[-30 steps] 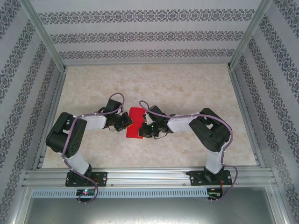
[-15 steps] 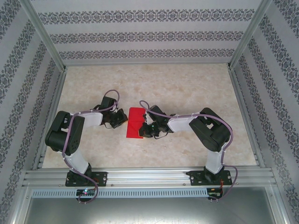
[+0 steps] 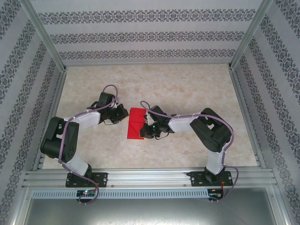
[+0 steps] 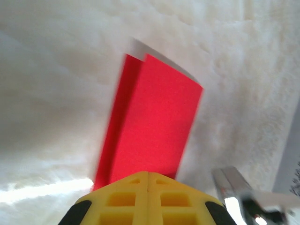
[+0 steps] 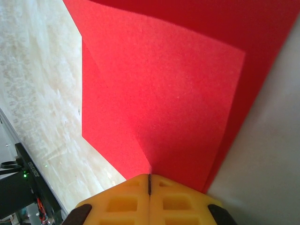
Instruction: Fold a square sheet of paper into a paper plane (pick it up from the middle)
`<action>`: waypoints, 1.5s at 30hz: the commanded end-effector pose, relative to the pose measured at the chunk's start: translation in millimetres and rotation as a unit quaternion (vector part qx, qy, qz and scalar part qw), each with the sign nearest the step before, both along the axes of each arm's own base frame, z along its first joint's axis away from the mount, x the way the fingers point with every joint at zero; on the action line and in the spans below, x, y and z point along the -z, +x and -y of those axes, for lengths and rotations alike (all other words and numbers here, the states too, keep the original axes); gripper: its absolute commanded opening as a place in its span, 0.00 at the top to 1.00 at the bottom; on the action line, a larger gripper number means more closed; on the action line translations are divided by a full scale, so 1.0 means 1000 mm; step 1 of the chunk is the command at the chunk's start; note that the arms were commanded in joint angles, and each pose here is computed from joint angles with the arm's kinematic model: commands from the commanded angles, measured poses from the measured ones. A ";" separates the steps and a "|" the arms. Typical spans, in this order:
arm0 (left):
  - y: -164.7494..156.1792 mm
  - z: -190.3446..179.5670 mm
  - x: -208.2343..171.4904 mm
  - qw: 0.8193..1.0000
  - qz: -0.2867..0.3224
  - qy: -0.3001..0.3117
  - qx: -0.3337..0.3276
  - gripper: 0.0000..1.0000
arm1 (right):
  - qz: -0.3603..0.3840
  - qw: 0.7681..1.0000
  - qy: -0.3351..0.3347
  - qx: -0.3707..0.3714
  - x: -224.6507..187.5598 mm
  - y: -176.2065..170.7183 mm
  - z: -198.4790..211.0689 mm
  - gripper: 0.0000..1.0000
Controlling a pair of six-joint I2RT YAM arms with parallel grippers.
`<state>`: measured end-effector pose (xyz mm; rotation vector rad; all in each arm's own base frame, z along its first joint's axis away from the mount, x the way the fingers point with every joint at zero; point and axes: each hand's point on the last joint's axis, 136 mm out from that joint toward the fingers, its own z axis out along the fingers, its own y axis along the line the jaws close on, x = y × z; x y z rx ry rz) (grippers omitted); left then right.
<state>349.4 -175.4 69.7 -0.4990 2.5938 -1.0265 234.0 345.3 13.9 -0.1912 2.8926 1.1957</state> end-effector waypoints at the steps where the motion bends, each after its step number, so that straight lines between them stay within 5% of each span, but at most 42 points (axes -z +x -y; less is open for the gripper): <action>1: -0.017 0.027 -0.005 0.998 0.007 -0.035 0.055 0.98 | -0.055 0.995 -0.086 0.006 0.038 -0.023 0.033 1.00; 7: -0.024 0.046 0.017 0.996 -0.022 -0.034 0.077 1.00 | -0.051 0.995 -0.080 0.005 0.035 -0.021 0.030 1.00; 17: -0.031 0.024 0.068 0.996 -0.068 0.032 0.041 1.00 | -0.033 0.998 -0.052 0.006 0.014 -0.012 0.019 1.00; 27: -0.038 0.021 0.077 0.995 -0.079 0.039 0.044 1.00 | 0.020 1.000 0.015 -0.011 -0.039 0.008 -0.017 0.96; 36: -0.037 0.023 0.074 0.996 -0.076 0.032 0.042 1.00 | 0.004 1.000 -0.008 0.009 -0.013 0.034 -0.029 0.96; 45: -0.039 0.019 0.079 0.995 -0.084 0.038 0.034 1.00 | -0.042 0.998 -0.041 0.020 0.024 0.020 -0.007 0.95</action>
